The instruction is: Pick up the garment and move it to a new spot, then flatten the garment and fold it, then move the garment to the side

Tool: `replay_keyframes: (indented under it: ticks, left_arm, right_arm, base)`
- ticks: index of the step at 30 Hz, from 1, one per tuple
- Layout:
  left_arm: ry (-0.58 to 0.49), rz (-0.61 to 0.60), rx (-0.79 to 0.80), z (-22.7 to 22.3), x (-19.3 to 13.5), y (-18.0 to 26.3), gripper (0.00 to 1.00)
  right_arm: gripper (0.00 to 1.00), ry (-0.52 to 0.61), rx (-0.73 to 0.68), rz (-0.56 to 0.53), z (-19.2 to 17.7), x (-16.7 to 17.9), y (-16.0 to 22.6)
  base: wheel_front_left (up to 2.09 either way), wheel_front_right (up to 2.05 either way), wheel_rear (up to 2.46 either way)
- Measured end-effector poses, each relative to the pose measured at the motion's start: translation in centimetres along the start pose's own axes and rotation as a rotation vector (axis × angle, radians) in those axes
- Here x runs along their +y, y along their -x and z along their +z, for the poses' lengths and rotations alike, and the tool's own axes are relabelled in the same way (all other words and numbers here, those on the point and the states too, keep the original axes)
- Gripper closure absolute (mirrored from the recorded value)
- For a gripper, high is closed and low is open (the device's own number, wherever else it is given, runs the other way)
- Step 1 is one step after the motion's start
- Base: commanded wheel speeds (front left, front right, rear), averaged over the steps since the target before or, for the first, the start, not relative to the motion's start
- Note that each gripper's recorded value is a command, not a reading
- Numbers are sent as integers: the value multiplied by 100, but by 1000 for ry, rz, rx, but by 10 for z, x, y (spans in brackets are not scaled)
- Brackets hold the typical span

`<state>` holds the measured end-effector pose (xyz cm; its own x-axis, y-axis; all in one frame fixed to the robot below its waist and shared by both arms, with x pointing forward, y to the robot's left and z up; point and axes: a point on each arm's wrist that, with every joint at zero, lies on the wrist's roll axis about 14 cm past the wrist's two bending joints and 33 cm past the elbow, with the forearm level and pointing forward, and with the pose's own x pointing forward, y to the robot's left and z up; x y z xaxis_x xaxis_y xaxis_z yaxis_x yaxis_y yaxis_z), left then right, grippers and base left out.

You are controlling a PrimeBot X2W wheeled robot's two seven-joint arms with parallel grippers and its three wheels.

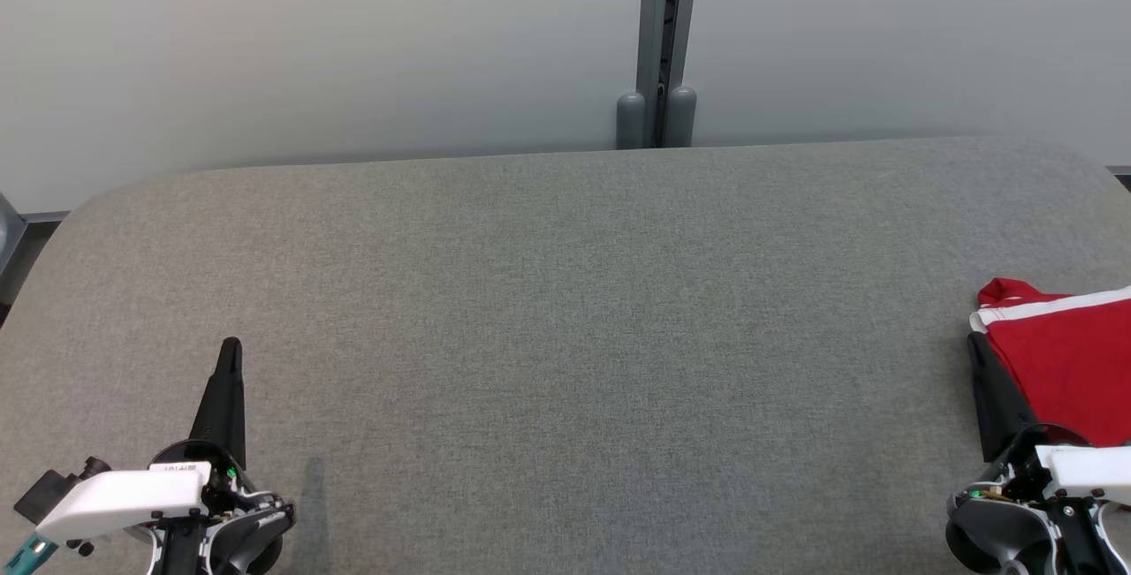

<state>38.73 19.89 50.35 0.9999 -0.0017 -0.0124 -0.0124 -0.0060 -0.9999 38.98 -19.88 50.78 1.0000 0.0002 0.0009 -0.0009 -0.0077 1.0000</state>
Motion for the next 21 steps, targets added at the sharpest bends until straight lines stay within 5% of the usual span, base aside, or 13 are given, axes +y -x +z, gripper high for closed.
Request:
replay_keyframes:
  ticks: [21]
  left_arm:
    - [0,-1,0,0,0,0,100]
  right_arm:
    - [100,0,0,0,0,0,0]
  base:
    - [0,0,0]
